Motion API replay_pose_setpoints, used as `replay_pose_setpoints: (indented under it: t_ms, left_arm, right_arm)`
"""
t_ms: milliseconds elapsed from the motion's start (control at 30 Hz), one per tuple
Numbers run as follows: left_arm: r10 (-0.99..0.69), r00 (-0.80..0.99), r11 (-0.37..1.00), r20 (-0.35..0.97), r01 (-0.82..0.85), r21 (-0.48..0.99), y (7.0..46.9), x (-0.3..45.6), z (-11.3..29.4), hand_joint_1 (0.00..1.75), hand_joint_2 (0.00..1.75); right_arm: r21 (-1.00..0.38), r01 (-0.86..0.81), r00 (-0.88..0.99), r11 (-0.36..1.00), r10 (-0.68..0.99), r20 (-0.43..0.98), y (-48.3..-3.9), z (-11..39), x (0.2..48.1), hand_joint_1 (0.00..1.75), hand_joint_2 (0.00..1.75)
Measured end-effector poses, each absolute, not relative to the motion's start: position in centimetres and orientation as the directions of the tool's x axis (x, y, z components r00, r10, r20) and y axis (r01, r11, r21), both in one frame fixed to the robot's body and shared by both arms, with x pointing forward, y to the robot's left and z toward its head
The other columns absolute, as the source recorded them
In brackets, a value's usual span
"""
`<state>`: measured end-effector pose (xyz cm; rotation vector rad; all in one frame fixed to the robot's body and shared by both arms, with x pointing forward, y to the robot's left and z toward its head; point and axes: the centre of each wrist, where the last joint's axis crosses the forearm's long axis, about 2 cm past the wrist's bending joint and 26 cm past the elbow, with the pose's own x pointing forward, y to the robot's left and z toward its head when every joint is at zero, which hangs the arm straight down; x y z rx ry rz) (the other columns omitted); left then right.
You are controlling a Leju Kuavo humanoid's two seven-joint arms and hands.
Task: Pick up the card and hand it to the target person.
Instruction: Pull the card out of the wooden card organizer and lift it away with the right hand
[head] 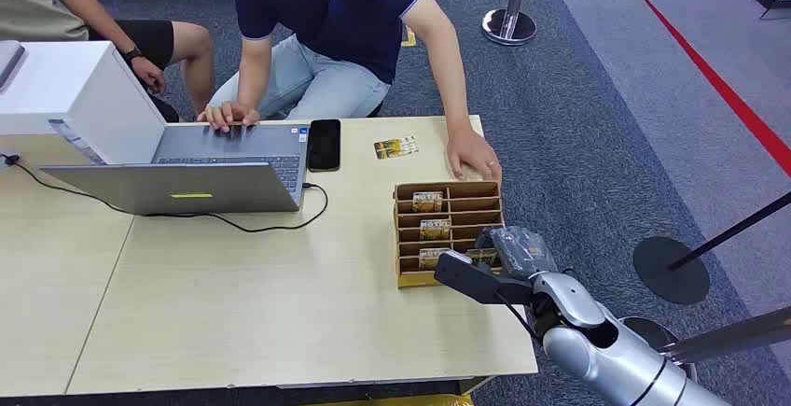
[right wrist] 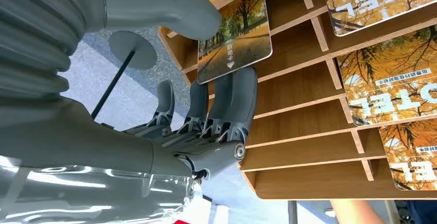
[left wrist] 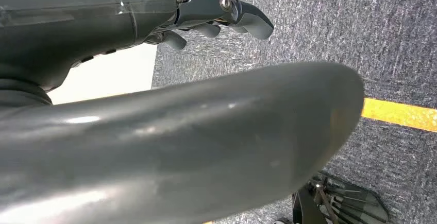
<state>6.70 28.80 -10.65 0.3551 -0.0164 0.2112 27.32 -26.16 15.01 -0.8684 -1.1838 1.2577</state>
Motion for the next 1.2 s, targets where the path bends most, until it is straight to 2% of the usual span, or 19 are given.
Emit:
replay_pose_setpoints:
  t_ms: [167,333,400,533,833,1200]
  left_arm:
    - [0.202,0.978,0.916,0.053,-0.208,0.343,28.77,6.7,-10.65,0.0,0.0]
    - [0.202,0.978,0.916,0.053,-0.208,0.342,28.73,6.7,-10.65,0.0,0.0]
    - [0.202,0.978,0.917,0.053,-0.208,0.342,28.72,6.7,-10.65,0.0,0.0]
    - [0.203,0.978,0.917,0.051,-0.208,0.342,28.71,6.7,-10.65,0.0,1.75]
    - [0.202,0.978,0.918,0.052,-0.207,0.337,28.7,6.7,-10.65,0.0,1.75]
    - [0.209,0.976,0.915,0.057,-0.216,0.34,28.71,6.69,-10.65,0.0,1.75]
  right_arm:
    - [-0.959,-0.237,-0.078,0.157,0.981,0.18,-26.32,14.79,27.4,0.96,1.75]
    - [-0.958,-0.241,-0.072,0.156,0.982,0.177,-26.49,14.55,27.49,1.22,1.75]
    - [-0.958,-0.243,-0.07,0.155,0.982,0.177,-26.53,14.48,27.52,1.26,1.75]
    - [-0.957,-0.247,-0.07,0.153,0.982,0.175,-26.56,14.34,27.58,1.27,1.75]
    - [-0.956,-0.25,-0.072,0.154,0.982,0.177,-26.4,14.33,27.62,1.41,1.75]
    - [-0.962,-0.216,-0.102,0.169,0.976,0.194,-26.43,14.48,27.74,1.41,1.75]
